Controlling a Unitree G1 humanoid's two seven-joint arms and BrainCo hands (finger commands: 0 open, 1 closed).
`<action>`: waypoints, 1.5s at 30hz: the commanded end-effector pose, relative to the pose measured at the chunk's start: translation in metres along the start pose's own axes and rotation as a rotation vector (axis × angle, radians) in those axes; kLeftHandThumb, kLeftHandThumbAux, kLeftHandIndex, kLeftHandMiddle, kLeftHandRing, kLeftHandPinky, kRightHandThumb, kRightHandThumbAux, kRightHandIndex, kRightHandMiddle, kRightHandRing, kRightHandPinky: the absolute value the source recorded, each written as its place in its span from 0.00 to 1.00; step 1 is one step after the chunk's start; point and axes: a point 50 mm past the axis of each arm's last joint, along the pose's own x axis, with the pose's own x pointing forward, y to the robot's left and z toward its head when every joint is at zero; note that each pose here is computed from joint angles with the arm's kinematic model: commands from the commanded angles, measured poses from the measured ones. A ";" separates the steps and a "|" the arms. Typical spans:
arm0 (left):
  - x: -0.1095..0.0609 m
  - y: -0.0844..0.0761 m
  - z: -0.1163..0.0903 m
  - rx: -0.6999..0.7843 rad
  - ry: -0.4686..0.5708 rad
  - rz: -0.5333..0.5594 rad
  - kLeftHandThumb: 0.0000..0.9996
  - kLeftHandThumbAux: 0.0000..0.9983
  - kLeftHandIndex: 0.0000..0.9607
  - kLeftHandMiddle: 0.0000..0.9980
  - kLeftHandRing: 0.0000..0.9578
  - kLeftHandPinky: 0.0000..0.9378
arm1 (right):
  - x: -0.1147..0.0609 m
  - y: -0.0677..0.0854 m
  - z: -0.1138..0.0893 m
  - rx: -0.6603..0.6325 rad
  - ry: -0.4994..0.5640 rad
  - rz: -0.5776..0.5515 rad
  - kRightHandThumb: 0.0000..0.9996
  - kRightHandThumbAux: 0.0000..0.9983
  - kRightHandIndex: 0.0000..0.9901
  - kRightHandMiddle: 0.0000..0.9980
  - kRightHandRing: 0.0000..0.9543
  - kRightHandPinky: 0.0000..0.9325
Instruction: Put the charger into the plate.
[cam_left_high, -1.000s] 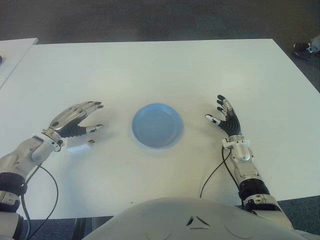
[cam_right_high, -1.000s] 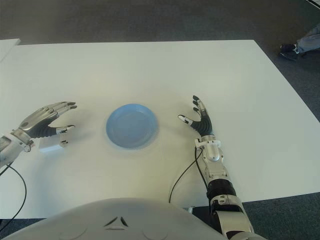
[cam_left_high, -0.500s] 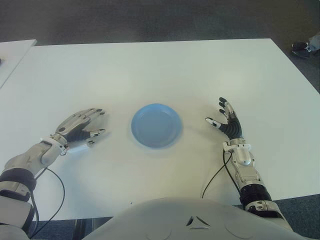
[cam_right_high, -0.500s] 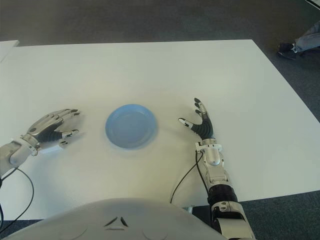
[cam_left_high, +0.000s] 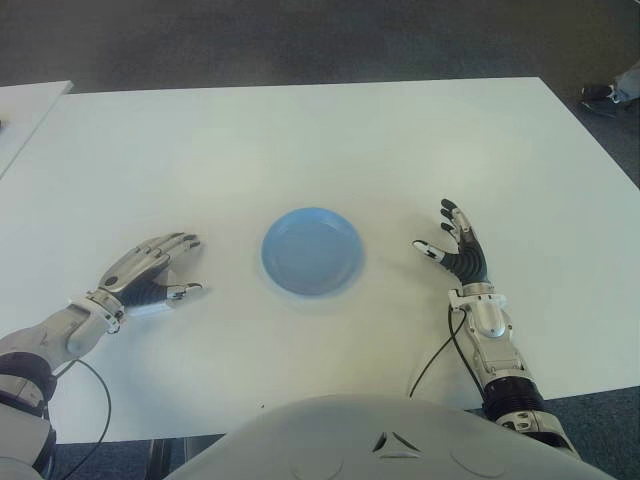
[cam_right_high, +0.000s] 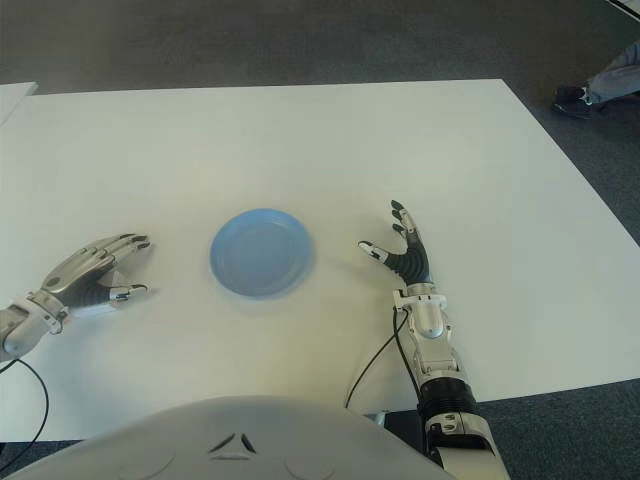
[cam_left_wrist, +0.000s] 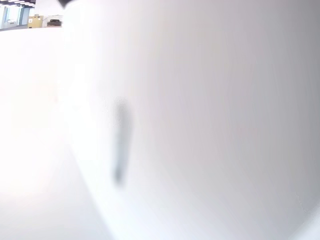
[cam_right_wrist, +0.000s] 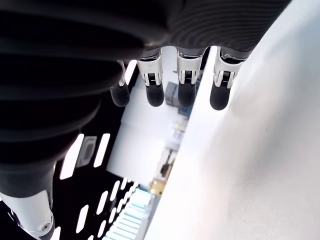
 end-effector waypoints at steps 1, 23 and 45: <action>-0.021 -0.022 -0.005 0.006 0.044 -0.137 0.47 0.13 0.00 0.00 0.00 0.08 | -0.013 0.006 -0.018 -0.002 0.110 0.025 0.11 0.66 0.00 0.03 0.07 0.14; -0.030 -0.017 -0.009 -0.011 0.035 -0.161 0.43 0.14 0.00 0.00 0.00 0.03 | -0.003 0.015 -0.017 -0.018 0.110 0.078 0.15 0.64 0.00 0.03 0.08 0.17; -0.030 -0.022 -0.006 0.002 0.042 -0.112 0.46 0.15 0.00 0.00 0.00 0.01 | 0.000 0.020 -0.017 -0.015 0.126 0.091 0.16 0.64 0.00 0.04 0.09 0.18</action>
